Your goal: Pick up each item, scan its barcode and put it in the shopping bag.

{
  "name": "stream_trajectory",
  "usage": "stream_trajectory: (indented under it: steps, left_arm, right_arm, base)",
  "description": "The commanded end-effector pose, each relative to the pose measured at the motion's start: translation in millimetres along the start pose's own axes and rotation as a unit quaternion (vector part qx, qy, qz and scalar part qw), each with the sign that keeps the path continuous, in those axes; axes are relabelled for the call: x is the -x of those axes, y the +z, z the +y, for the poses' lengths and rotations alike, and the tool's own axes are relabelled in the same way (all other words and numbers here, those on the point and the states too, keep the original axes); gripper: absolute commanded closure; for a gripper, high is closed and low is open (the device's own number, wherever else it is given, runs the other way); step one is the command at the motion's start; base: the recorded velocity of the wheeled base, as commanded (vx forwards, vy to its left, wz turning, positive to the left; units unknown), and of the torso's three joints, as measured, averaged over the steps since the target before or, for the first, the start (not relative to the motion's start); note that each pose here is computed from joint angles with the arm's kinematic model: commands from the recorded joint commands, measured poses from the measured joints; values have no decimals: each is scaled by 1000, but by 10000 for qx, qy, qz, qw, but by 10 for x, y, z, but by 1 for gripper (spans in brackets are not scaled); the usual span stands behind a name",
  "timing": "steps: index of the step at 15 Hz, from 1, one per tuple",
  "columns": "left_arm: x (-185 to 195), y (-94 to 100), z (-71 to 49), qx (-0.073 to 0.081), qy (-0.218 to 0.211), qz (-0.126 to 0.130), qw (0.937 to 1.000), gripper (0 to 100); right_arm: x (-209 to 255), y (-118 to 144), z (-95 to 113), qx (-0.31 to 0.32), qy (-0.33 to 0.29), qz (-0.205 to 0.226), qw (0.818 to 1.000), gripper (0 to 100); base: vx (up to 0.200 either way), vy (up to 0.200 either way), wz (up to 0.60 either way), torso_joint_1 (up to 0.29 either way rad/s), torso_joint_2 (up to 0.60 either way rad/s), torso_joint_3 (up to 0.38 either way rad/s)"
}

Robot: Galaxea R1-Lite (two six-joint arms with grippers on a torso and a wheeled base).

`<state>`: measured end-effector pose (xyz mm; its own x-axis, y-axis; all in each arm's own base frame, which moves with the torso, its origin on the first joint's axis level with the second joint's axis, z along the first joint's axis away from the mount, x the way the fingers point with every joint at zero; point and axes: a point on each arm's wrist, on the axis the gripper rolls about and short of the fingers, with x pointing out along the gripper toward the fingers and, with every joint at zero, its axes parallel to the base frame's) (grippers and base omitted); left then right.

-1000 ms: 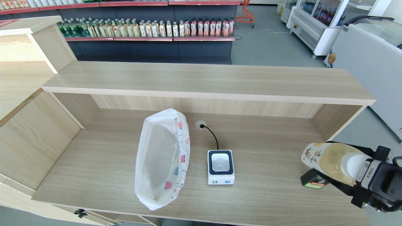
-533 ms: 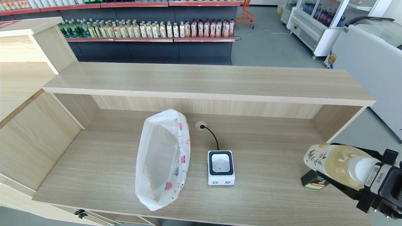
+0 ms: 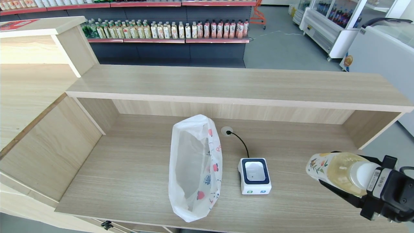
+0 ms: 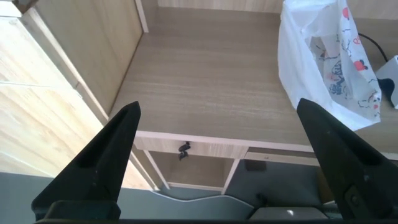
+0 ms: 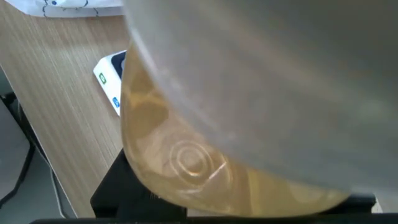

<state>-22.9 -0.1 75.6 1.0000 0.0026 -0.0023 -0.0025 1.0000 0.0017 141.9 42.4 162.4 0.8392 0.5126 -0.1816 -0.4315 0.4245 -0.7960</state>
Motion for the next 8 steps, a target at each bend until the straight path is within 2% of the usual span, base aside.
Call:
stream_trajectory:
  steps: [1,6,8]
  left_arm:
    - [0,0,0,-7,3,-4,10000,0]
    - [0,0,0,9,3,-4,10000,0]
    - [0,0,0,9,3,-4,10000,0]
  right_arm:
    - [-112,-93,23,-88,253,96,9996,100]
    - [-336,-504,-169,-49,148,-188,9997,100]
    - [-422,-605,-155,-70,274,-251,9993,100]
  base:
    - [0,200,0,2,2,7]
    - [0,0,0,0,0,0]
    - [0,0,0,0,0,0]
